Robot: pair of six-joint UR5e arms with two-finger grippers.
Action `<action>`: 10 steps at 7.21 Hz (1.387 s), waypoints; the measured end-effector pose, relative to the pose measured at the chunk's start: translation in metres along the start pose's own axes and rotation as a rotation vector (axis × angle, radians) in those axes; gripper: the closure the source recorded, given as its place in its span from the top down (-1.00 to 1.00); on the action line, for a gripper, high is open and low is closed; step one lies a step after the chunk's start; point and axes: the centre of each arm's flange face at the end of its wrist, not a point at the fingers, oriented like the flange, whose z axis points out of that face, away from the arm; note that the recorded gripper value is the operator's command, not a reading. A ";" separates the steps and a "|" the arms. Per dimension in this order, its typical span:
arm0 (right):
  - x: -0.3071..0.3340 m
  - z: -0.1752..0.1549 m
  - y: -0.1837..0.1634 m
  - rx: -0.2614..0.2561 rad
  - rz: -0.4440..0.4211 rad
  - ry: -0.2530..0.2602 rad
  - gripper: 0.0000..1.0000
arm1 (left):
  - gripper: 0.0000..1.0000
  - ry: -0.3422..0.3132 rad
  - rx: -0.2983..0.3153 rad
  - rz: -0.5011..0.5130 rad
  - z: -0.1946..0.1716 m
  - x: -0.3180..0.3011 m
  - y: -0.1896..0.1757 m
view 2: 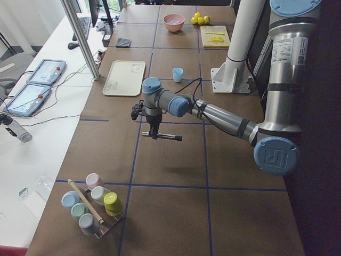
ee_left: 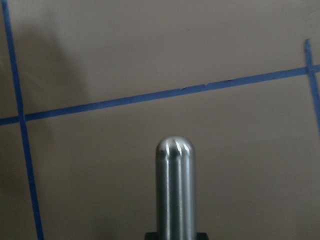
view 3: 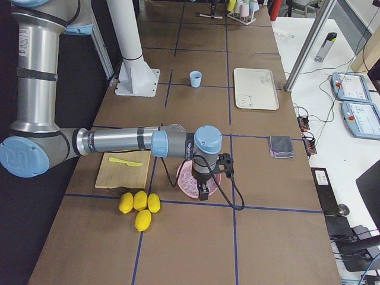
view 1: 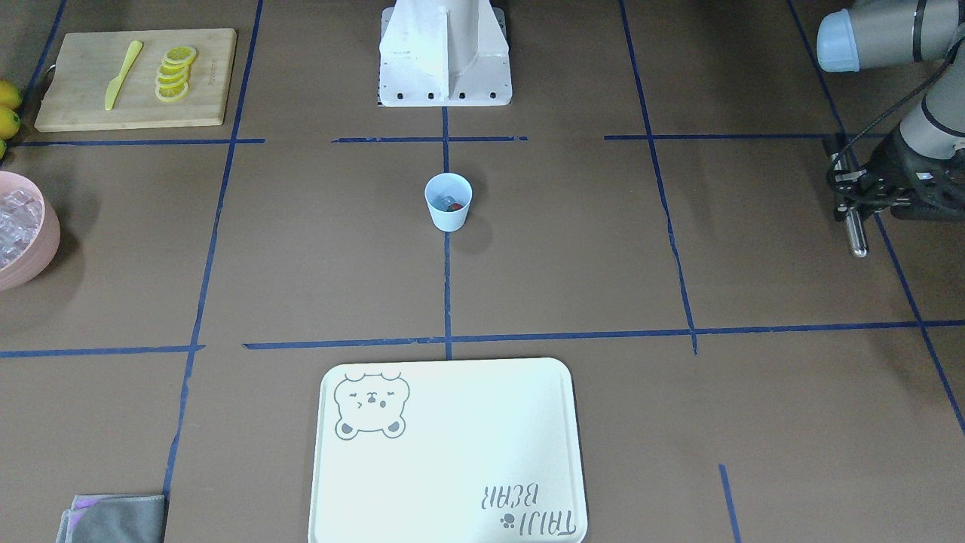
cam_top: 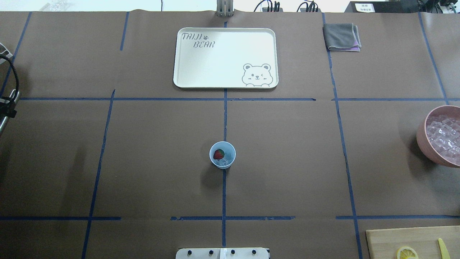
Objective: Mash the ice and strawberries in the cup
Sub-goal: 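Set the steel rod back down near the left arm and release it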
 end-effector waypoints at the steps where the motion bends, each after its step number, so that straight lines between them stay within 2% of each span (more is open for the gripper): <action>1: 0.000 0.000 0.000 0.000 0.000 0.000 0.98 | -0.85 0.009 0.017 -0.014 0.018 -0.017 0.007; 5: -0.001 -0.001 0.000 0.002 -0.002 0.000 0.98 | -0.85 0.037 0.061 -0.077 0.084 -0.079 0.034; 8: -0.001 -0.001 0.000 0.002 -0.002 0.000 0.98 | -0.84 0.043 0.067 -0.098 0.114 -0.101 0.042; 10: -0.001 -0.001 0.000 0.001 -0.001 0.000 0.98 | -0.78 0.046 0.069 -0.092 0.121 -0.104 0.042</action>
